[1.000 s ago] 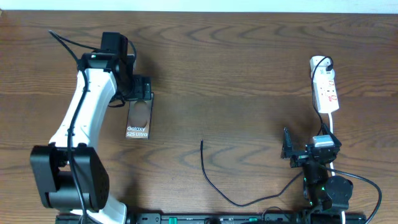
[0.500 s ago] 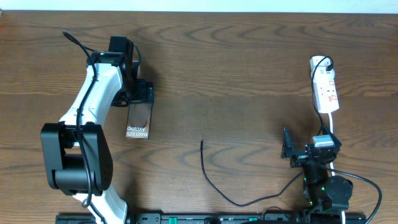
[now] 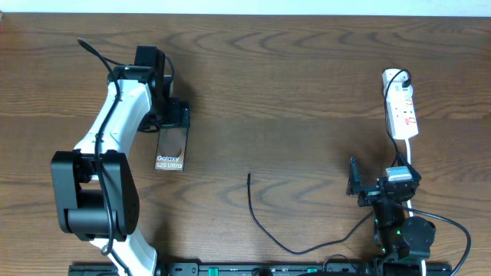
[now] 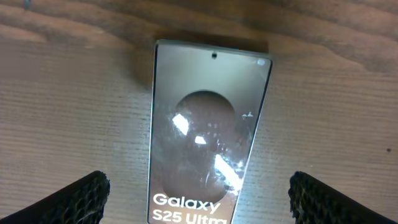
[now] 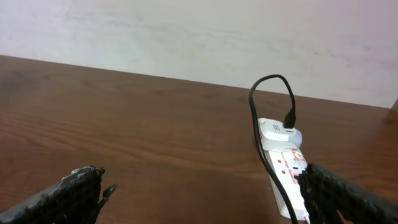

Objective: Plug charger to phone and switch on socket
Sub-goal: 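Move the left gripper forward over the Galaxy phone, then lower the left gripper and close it on the phone's long edges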

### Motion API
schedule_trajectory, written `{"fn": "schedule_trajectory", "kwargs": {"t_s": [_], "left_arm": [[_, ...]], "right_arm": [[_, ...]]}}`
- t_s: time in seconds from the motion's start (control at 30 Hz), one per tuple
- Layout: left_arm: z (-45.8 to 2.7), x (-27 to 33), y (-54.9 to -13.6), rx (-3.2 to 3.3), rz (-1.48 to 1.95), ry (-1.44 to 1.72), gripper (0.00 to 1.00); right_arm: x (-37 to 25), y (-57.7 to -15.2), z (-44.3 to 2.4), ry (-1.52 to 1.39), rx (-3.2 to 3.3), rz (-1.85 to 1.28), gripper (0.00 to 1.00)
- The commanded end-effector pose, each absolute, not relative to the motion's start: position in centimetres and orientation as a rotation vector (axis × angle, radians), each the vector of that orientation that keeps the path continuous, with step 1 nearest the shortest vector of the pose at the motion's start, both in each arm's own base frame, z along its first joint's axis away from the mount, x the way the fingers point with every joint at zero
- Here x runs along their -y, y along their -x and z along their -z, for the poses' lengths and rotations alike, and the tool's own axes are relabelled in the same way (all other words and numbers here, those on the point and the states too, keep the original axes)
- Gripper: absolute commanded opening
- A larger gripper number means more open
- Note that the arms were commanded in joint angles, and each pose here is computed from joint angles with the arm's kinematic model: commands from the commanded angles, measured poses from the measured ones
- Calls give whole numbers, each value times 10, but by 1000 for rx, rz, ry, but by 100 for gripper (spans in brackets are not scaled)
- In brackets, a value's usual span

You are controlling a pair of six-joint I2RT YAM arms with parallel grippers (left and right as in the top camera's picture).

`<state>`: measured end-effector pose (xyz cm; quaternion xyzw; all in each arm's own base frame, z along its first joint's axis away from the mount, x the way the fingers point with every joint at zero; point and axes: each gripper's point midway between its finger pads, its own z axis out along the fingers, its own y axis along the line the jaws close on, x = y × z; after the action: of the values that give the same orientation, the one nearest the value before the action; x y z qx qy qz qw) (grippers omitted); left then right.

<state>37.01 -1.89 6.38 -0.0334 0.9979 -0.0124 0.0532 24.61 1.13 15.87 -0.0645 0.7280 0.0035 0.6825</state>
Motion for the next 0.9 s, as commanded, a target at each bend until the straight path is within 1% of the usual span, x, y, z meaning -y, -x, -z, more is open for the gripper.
{"fn": "schedule_trajectory", "kwargs": {"t_s": [0.0, 0.33, 0.5, 0.87], "left_arm": [[-51, 17, -360, -3064, 14, 73, 93], [-41, 17, -362, -3045, 13, 54, 93], [-29, 17, -360, -3035, 15, 49, 93], [-23, 17, -357, -3040, 14, 49, 93]], "right_arm": [[-11, -246, -158, 134, -1634, -14, 99], [-11, -246, -158, 134, -1634, -14, 99], [-11, -246, -158, 134, -1634, -14, 99], [-11, -246, -158, 134, -1634, -14, 99]]}}
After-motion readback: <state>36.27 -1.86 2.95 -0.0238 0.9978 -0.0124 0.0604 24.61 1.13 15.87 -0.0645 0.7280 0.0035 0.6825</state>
